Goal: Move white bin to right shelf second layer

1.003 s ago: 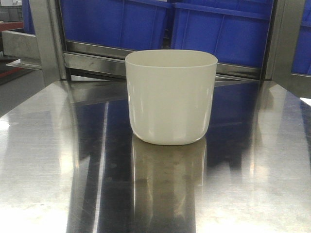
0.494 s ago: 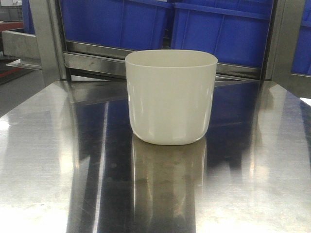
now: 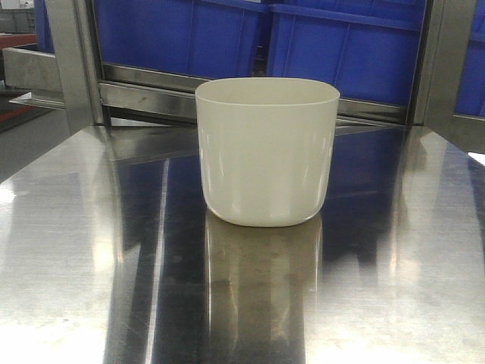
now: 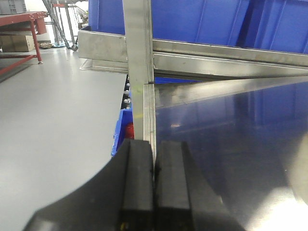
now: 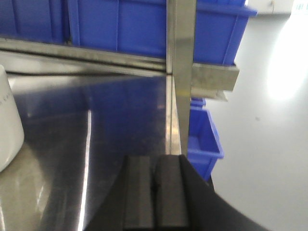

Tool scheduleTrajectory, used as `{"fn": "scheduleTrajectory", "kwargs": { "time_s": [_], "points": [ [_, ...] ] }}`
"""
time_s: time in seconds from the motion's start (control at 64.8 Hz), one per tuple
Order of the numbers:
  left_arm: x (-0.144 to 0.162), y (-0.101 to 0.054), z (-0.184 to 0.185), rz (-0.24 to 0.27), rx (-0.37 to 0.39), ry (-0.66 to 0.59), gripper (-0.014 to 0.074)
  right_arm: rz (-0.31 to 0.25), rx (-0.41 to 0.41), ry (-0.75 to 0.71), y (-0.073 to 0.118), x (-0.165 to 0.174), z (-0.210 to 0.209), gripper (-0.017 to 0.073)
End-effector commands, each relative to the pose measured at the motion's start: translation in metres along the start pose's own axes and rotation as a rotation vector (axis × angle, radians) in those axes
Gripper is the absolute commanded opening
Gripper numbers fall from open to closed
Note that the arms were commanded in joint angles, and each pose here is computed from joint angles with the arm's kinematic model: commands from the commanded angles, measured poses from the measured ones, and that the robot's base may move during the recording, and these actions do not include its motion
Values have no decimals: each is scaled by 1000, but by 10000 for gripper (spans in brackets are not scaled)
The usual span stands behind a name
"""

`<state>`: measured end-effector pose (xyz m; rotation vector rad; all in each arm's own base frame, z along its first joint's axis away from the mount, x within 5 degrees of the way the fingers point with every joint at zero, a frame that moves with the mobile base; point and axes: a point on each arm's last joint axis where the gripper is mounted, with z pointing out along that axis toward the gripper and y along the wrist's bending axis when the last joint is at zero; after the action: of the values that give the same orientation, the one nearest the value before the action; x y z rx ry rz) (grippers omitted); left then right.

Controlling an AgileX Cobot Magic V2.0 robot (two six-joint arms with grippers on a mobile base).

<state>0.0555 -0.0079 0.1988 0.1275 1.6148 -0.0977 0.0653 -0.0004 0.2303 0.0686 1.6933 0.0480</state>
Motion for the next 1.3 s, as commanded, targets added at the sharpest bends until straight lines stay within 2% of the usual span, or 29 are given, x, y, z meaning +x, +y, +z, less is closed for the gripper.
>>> {"fn": "scheduleTrajectory", "kwargs": {
  "time_s": [0.0, 0.247, 0.339, 0.417, 0.447, 0.555, 0.617, 0.663, 0.756, 0.941, 1.049, 1.142, 1.234, 1.281],
  "points": [
    [4, 0, 1, -3, 2, -66, 85, -5, -1, -35, 2, -27, 10, 53],
    [4, 0, 1, -3, 2, -66, 85, -52, 19, 154, 3, -52, 60, 57],
    [4, 0, 1, -3, 2, -66, 85, 44, 23, 266, 7, -57, 86, 97],
    [4, 0, 1, -3, 2, -66, 85, 145, 40, 348, 15, -65, 105, 223],
    [4, 0, 1, -3, 2, -66, 85, 156, 40, 394, 21, -65, 114, 284],
    [4, 0, 1, -3, 2, -66, 85, 151, 47, 491, 41, -74, 140, 471],
    [4, 0, 1, -3, 2, -66, 85, 92, 30, 529, 57, -83, 153, 511],
    [4, 0, 1, -3, 2, -66, 85, 38, 25, 569, 71, -87, 163, 517],
    [4, 0, 1, -3, 2, -66, 85, -20, 28, 620, 95, -99, 178, 517],
    [4, 0, 1, -3, 2, -66, 85, -74, 77, 713, 136, -120, 203, 517],
    [4, 0, 1, -3, 2, -66, 85, -64, 94, 744, 154, -133, 212, 517],
    [4, 0, 1, -3, 2, -66, 85, -13, 86, 763, 166, -145, 218, 517],
    [4, 0, 1, -3, 2, -66, 85, 73, 44, 789, 177, -155, 221, 517],
    [4, 0, 1, -3, 2, -66, 85, 88, 39, 805, 180, -156, 222, 517]
  ]
}}
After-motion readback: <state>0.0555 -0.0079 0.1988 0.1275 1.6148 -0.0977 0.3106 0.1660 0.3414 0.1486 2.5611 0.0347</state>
